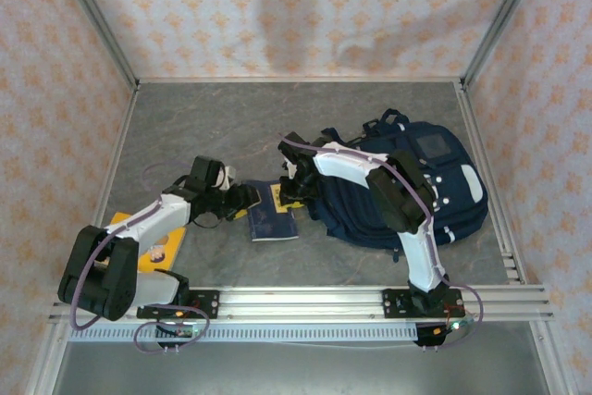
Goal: Pack the student bag
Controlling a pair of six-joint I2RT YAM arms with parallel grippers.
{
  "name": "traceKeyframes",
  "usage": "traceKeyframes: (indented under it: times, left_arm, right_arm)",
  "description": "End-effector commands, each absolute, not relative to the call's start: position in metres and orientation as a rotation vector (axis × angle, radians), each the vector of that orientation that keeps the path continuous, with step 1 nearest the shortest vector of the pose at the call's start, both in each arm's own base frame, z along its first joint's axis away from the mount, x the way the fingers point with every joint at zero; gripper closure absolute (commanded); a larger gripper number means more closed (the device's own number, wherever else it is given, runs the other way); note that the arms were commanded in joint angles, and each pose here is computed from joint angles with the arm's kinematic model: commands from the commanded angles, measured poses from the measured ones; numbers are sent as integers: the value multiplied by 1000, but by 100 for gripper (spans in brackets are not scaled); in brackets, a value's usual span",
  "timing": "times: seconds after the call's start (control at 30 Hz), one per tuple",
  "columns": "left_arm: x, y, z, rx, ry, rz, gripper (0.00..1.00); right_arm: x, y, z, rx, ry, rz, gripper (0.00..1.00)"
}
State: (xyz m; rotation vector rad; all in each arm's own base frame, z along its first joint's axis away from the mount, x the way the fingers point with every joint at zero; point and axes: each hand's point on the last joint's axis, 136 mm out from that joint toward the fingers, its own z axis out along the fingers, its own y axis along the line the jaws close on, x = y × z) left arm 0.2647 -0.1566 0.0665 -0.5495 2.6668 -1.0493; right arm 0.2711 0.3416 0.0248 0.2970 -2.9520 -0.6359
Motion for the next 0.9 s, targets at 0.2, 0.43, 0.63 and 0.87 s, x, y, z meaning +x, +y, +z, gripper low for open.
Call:
traceKeyframes:
  times: [0.2, 0.43, 0.63, 0.87]
  left_arm:
    - [281, -172, 73, -528, 2574, -1190, 63]
    - [287, -181, 58, -536, 2612, -1191, 61]
    - [288, -185, 56, -498, 2641, -1158, 92]
    - [285, -174, 133, -296, 2567, -1076, 100]
  right_arm:
    - [253, 327, -4, 293, -2919, -514, 77]
    - [255, 326, 0, 263, -2940, -527, 76]
    - [259, 322, 7, 231, -2971, -535, 76]
    - [294, 292, 83, 185, -3207, -576, 74]
